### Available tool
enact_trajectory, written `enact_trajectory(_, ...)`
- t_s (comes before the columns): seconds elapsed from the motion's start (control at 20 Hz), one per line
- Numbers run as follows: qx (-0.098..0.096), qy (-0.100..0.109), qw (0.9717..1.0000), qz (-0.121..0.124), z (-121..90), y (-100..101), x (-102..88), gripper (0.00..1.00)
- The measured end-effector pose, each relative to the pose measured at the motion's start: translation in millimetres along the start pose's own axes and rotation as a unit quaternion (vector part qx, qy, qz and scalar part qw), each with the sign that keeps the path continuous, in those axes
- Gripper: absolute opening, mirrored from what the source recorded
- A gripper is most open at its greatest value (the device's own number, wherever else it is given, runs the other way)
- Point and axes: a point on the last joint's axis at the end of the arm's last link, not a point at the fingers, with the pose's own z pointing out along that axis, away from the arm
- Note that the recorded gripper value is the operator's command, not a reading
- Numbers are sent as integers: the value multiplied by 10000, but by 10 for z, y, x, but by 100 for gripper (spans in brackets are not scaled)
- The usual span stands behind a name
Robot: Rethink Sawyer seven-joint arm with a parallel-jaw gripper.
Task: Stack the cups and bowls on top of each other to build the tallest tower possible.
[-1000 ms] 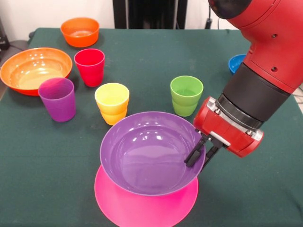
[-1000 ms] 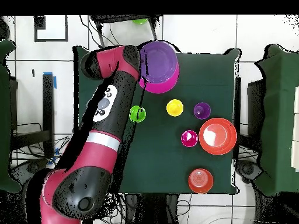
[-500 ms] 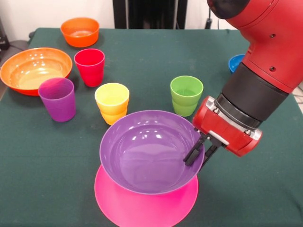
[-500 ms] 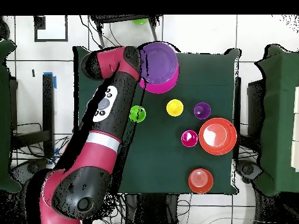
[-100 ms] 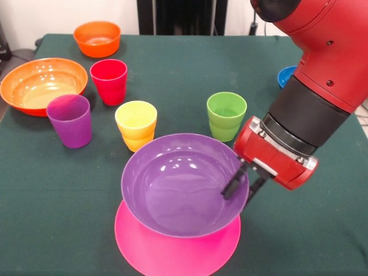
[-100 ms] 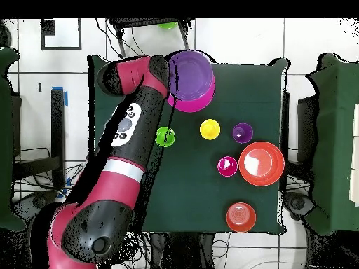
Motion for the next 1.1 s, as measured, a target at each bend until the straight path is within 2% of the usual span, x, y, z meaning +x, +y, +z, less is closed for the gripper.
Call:
enact_trajectory(0.8,16,29,10000,11,22,-15,21,100)
enact_trajectory(1.1,19,54,9999,112,-42,-92,-38,100)
